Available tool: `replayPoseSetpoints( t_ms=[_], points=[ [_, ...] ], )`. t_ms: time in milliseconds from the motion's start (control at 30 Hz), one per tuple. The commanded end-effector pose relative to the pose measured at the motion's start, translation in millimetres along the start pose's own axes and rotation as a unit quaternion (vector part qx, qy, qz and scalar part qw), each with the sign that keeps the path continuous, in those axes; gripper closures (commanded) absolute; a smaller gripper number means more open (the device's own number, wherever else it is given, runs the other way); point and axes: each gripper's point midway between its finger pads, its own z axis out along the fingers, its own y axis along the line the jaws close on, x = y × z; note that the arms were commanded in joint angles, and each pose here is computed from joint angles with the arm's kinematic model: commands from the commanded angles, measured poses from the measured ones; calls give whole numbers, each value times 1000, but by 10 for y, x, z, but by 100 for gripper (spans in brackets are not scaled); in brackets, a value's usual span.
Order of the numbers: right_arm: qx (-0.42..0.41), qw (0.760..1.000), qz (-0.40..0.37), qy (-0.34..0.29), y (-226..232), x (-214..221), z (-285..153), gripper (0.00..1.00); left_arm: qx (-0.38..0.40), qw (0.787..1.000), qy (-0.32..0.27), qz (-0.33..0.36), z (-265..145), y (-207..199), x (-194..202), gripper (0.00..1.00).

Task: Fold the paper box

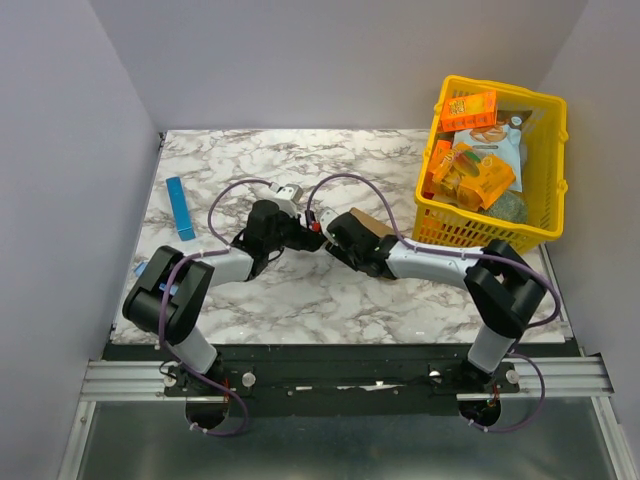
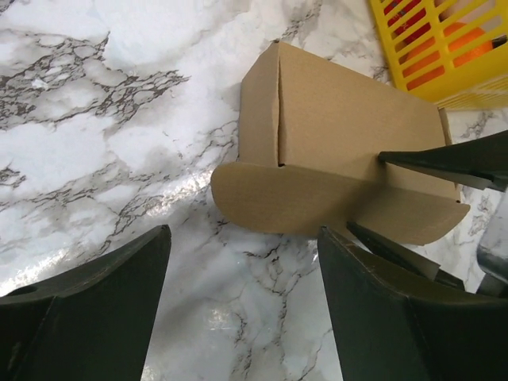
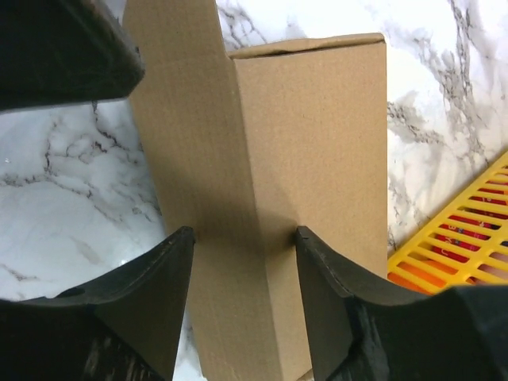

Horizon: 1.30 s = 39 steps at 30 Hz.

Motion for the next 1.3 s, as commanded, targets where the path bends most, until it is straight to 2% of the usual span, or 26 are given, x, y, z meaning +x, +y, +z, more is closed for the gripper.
replayPoseSetpoints(
  t_ms=[0, 100, 133, 467, 533, 700, 833, 1033, 1267],
  points=[
    [-7, 1000, 13, 13, 37, 90, 12, 35, 63, 997, -32, 9, 32, -195, -129, 15],
    [-41, 998, 40, -14, 30, -73, -170, 6, 63, 998, -29, 8, 33, -147, -63, 14],
    [-46, 998, 46, -18, 8, -112, -212, 1, 62, 998, -29, 4, 31, -124, -47, 14],
    [-141, 980, 119, -70, -198, -645, -668, 0, 105, 993, -45, -23, 0, -142, 29, 13],
    [-144, 979, 131, -65, -282, -660, -656, 0, 108, 993, -44, -31, 5, -138, 58, 13],
    [-118, 984, 131, -8, -481, -398, -314, 0, 110, 993, -38, -35, 75, -114, 79, 16],
    [-121, 983, 138, 11, -578, -282, -97, 0, 96, 994, -35, -35, 112, -58, 75, 30],
    [-147, 981, 127, 28, -526, -189, 157, 0, 80, 996, -26, -37, 188, 20, 100, 39],
    [-181, 975, 125, 34, -338, -98, 229, 0, 32, 999, 7, -23, 257, 220, 259, 49]
  ],
)
